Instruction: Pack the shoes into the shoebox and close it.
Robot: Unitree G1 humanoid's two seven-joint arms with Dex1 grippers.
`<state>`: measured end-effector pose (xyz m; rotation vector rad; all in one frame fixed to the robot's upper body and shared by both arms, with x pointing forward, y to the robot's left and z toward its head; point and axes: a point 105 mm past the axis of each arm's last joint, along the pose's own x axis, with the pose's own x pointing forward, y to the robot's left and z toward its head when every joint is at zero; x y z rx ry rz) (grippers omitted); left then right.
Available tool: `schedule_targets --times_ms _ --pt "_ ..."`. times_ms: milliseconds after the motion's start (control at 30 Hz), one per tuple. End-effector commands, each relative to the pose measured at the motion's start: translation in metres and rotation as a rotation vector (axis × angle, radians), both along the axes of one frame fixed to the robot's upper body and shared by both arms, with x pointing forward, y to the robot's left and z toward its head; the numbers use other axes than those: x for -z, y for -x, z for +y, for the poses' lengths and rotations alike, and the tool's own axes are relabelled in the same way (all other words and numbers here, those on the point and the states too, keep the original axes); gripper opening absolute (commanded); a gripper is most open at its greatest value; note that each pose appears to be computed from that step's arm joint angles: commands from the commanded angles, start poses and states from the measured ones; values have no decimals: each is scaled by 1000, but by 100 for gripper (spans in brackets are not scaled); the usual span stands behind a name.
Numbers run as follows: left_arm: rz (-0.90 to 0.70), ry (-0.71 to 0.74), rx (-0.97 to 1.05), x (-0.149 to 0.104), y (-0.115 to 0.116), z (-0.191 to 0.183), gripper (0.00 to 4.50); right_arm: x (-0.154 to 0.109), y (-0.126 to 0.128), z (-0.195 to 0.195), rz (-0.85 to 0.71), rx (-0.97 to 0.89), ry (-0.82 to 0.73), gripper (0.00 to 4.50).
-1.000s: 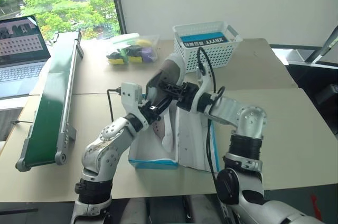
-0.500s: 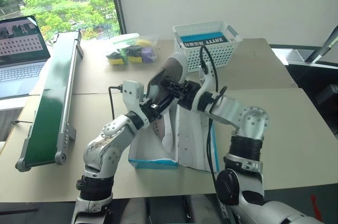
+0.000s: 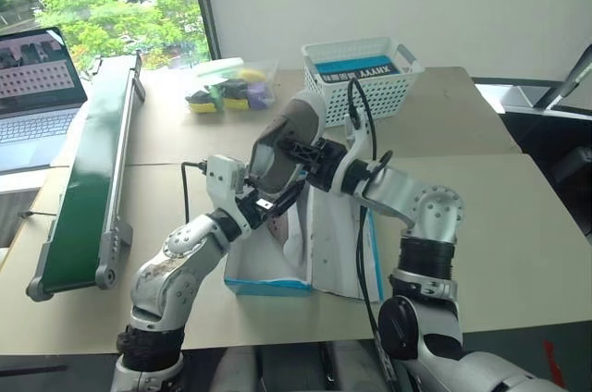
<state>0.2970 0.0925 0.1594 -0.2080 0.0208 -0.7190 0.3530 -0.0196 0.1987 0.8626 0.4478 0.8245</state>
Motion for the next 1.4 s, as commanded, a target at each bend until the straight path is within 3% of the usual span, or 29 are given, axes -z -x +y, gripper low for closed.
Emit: schedule_targets --times_ms 33,200,333,600,767,1067,1233,1400 --pt "-53 1 71 -18 26 8 443 -27 -5 -6 -111 0 47 142" --pt "0 -114 111 -14 53 43 443 -53 3 -15 -184 -155 312 142" --pt "32 -175 94 -8 55 64 443 -52 -6 -22 -53 -171 438 142" --pt "44 -214 79 -1 53 70 443 -30 -8 5 177 -220 497 142" --pt "43 -229 67 1 61 73 443 2 -3 11 317 -201 533 142" --pt "42 -441 177 19 79 86 443 25 32 39 491 -112 486 142" --pt "17 -491 245 16 80 90 443 33 36 38 460 -130 549 142" --pt "11 -492 260 16 77 89 443 29 39 28 253 -340 683 142"
